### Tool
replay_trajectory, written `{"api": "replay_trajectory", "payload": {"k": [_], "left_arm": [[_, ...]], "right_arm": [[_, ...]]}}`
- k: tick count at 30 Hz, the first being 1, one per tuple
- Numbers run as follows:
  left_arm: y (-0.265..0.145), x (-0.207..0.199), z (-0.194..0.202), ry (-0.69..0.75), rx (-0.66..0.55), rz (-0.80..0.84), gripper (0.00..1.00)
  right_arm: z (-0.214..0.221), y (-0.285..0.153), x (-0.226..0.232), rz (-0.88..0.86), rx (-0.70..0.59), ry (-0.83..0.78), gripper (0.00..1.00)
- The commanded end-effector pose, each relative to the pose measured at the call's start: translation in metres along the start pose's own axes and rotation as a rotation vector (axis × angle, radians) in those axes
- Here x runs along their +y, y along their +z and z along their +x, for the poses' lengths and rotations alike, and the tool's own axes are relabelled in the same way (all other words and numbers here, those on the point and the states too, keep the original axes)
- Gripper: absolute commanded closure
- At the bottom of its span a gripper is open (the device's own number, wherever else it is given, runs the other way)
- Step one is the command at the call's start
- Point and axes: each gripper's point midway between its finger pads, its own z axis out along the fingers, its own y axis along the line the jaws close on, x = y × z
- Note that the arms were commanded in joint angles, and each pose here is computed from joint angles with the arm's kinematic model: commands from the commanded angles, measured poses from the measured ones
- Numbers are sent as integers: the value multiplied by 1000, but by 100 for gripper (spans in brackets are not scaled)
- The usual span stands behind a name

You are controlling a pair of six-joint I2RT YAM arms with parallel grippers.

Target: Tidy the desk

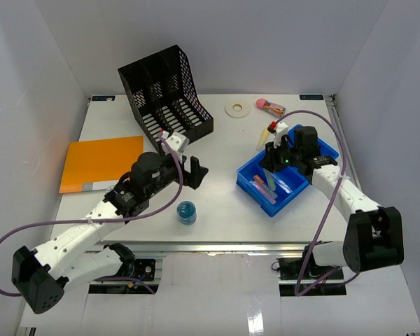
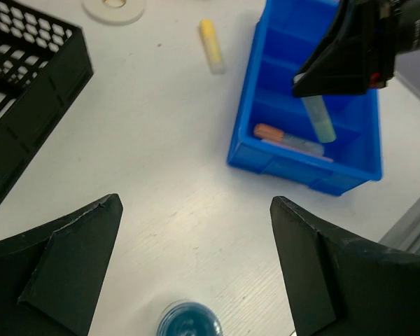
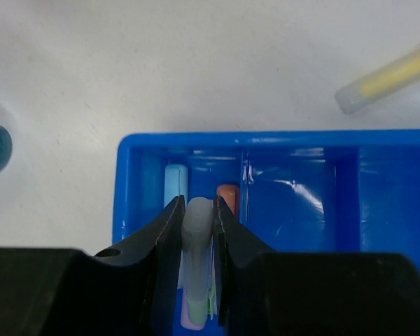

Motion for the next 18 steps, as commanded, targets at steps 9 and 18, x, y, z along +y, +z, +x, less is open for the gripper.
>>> {"api": "replay_trajectory", "payload": {"k": [9,18], "left_arm": [[-47,22,-1,35,-70,-95,2],[-57,26,-4,43,-98,-113,2]], "right_arm": [[-3,-14,4,-78,93,-211,26],[-36,-22,52,-435,35,-308,13]]}}
